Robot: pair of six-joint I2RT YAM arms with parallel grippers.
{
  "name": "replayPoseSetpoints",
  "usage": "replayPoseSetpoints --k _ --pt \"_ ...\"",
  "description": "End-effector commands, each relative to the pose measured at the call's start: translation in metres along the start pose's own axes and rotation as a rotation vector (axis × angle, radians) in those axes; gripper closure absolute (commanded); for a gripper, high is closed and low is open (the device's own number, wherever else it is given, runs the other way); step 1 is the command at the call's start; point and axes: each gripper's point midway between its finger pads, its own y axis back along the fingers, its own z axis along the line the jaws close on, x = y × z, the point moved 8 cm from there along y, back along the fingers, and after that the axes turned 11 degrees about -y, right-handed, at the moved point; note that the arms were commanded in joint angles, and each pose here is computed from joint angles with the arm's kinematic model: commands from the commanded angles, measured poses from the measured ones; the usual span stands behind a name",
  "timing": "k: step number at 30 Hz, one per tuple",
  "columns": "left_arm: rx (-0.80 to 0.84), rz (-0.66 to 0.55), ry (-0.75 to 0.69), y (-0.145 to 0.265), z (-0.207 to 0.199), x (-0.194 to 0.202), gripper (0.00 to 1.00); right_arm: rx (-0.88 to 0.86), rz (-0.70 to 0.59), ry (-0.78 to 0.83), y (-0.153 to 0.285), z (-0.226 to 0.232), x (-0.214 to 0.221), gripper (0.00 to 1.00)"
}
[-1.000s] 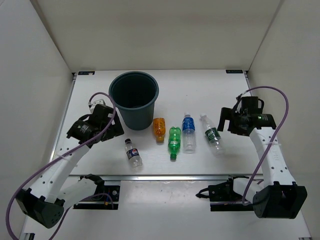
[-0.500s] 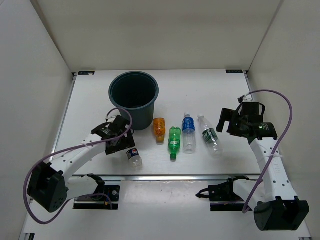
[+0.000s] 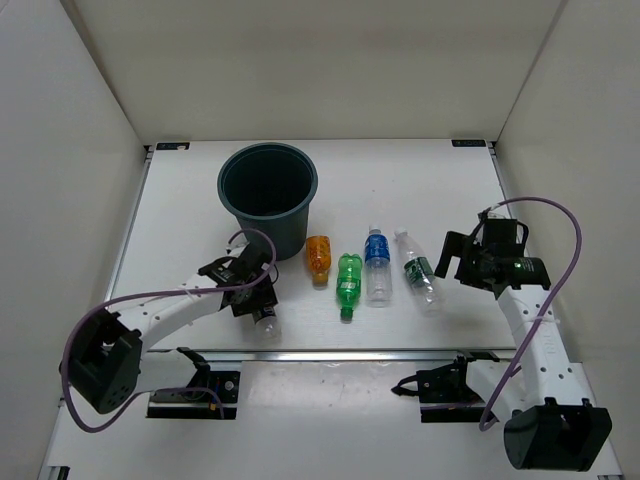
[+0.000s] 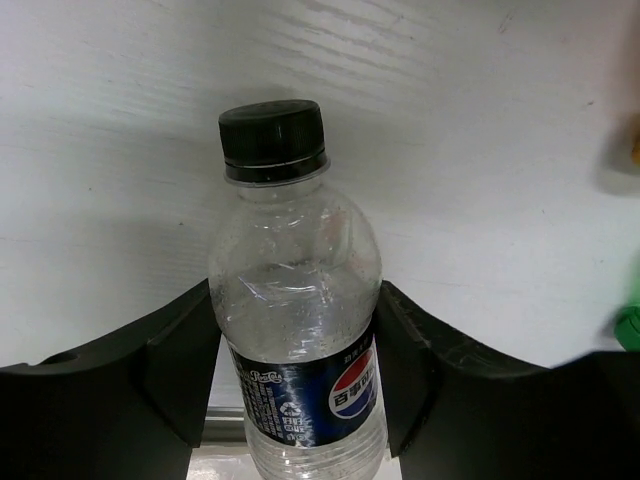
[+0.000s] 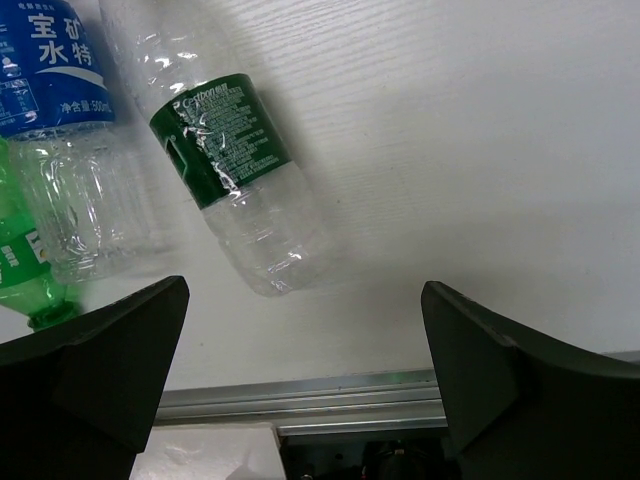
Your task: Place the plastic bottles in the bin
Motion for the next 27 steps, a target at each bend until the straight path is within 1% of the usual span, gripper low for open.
replayPoseSetpoints --k 1,3,5,7,9,10,11,12,13,14,15,16,19,20,21,22,23,24,25,27 --pt "0.049 -0.018 -0.008 0.008 -0.007 -0.002 0.6 0.007 -0.046 -0.013 0.0 -0.002 -0.006 0.0" --pt "0.109 -0.047 -0.034 0.026 -0.017 -0.013 0.63 -0.004 -0.038 -0.001 -0.003 -0.001 -0.001 0.01" --pt "0.181 -0.098 -0.095 0.049 -0.028 -0.021 0.64 -0.035 -0.028 0.015 -0.007 0.002 0.002 0.01" --pt "0.287 -0.168 -0.177 0.081 -0.042 -0.03 0.63 -0.078 -0.011 0.032 -0.01 0.007 0.006 0.01" --pt "0.387 -0.242 -0.216 0.12 -0.057 -0.05 0.64 -0.112 0.019 0.076 -0.014 0.013 0.012 0.01" --pt "0.413 -0.246 -0.259 0.126 -0.063 -0.053 0.65 -0.123 0.02 0.092 -0.017 0.016 0.013 0.01" --pt "0.443 -0.297 -0.301 0.147 -0.073 -0.065 0.63 -0.127 0.024 0.096 -0.019 0.016 0.014 0.01" --pt "0.471 -0.346 -0.31 0.168 -0.081 -0.078 0.63 -0.134 0.029 0.1 -0.023 0.017 0.015 0.01" --pt "0.482 -0.394 -0.34 0.187 -0.09 -0.091 0.63 -0.147 0.043 0.113 -0.025 0.018 0.018 0.01" --pt "0.44 -0.419 -0.361 0.188 -0.092 -0.101 0.63 -0.15 0.042 0.11 -0.029 0.019 0.018 0.0" --pt "0.445 -0.491 -0.37 0.208 -0.095 -0.117 0.61 -0.151 0.04 0.113 -0.032 0.018 0.017 0.01" --pt "0.398 -0.553 -0.343 0.216 -0.095 -0.136 0.58 -0.14 0.045 0.113 -0.035 0.016 0.019 0.01" --pt "0.259 -0.694 -0.272 0.219 -0.083 -0.186 0.58 -0.119 0.0 0.125 -0.043 0.015 0.013 0.01" --pt "0.199 -0.729 -0.252 0.214 -0.081 -0.204 0.59 -0.111 -0.001 0.133 -0.046 0.015 0.012 0.01" --pt "0.13 -0.743 -0.234 0.204 -0.075 -0.217 0.62 -0.119 -0.024 0.125 -0.046 0.017 0.007 0.01" --pt "0.079 -0.749 -0.219 0.189 -0.072 -0.229 0.61 -0.126 -0.034 0.13 -0.048 0.018 0.004 0.01" --pt "0.053 -0.759 -0.203 0.183 -0.069 -0.236 0.6 -0.133 -0.02 0.149 -0.051 0.019 0.006 0.02" --pt "0.019 -0.744 -0.186 0.171 -0.062 -0.245 0.61 -0.147 -0.043 0.15 -0.051 0.023 0.002 0.02" --pt "-0.012 -0.721 -0.176 0.156 -0.058 -0.251 0.6 -0.143 -0.047 0.148 -0.054 0.023 0.002 0.02" --pt "-0.058 -0.727 -0.157 0.149 -0.054 -0.259 0.58 -0.153 -0.055 0.182 -0.057 0.027 0.001 0.01"
